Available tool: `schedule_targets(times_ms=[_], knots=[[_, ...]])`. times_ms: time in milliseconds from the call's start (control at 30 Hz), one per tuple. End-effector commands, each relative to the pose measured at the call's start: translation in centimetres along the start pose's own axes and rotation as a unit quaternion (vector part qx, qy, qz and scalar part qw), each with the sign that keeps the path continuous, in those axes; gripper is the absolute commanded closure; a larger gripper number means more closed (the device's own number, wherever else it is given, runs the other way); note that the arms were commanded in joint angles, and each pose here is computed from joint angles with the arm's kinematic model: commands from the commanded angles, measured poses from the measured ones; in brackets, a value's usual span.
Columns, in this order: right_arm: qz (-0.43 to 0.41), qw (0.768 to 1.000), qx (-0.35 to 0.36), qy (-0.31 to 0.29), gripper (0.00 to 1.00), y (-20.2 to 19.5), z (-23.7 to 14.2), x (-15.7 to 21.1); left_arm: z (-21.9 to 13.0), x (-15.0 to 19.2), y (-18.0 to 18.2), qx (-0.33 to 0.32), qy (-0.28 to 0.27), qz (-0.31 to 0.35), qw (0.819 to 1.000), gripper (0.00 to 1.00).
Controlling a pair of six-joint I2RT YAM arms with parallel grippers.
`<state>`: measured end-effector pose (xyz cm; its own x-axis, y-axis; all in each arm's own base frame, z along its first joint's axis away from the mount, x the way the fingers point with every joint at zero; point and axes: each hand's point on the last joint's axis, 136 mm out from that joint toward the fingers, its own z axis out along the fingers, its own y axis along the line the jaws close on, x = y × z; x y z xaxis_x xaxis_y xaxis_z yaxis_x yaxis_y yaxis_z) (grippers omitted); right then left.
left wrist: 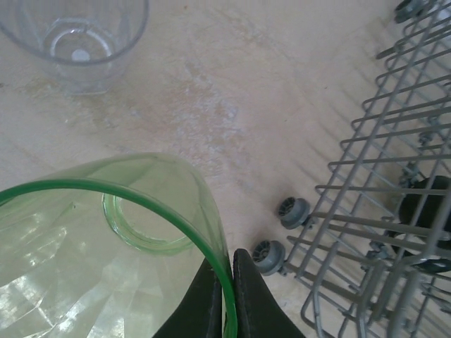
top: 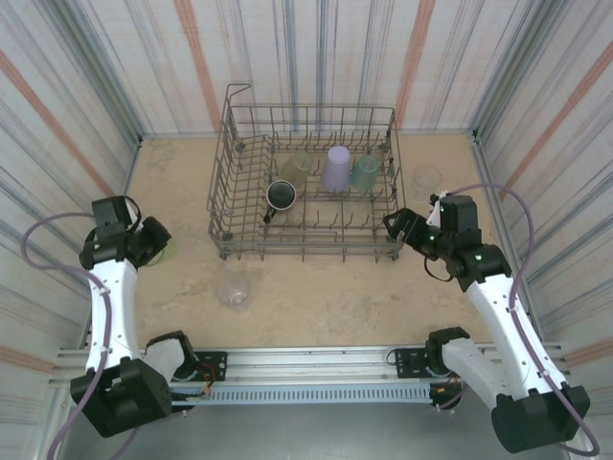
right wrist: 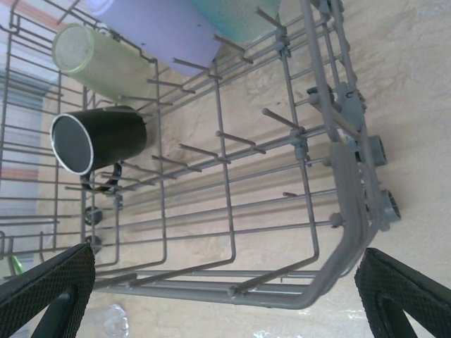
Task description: Load the cups into the dish rack
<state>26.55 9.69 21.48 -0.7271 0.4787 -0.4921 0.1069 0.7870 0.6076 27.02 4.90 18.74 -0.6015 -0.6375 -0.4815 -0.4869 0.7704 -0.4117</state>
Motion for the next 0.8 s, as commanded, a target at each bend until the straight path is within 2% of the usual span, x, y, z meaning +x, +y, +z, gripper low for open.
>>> schedule_targets(times_ms=[0, 167, 400, 600, 767], knots=[[0.012, 1.0, -0.007, -0.022, 0.01, 1.5, -0.7, -1.6, -1.5, -2.4, -2.8, 0.053, -0.028, 0.005, 0.998, 1.0], [0.008, 1.0, -0.016, -0.024, 0.01, 3.2, -1.1, -2.3, -2.9, -3.8, -5.3, 0.101, -0.035, -0.002, 0.994, 1.0], [-0.002, 0.999, -0.031, -0.021, 0.01, 5.0, -0.9, -2.7, -6.4, -5.5, -6.9, 0.123, -0.073, 0.005, 0.99, 1.0], [-0.015, 0.998, -0.057, -0.016, 0.01, 6.6, -0.8, -3.2, -9.0, -6.4, -9.1, 0.168, -0.091, 0.002, 0.982, 1.0], [-0.026, 0.997, -0.068, -0.004, 0.01, 7.4, 0.8, -3.6, -10.4, -7.3, -11.1, 0.215, -0.095, -0.009, 0.972, 1.0]])
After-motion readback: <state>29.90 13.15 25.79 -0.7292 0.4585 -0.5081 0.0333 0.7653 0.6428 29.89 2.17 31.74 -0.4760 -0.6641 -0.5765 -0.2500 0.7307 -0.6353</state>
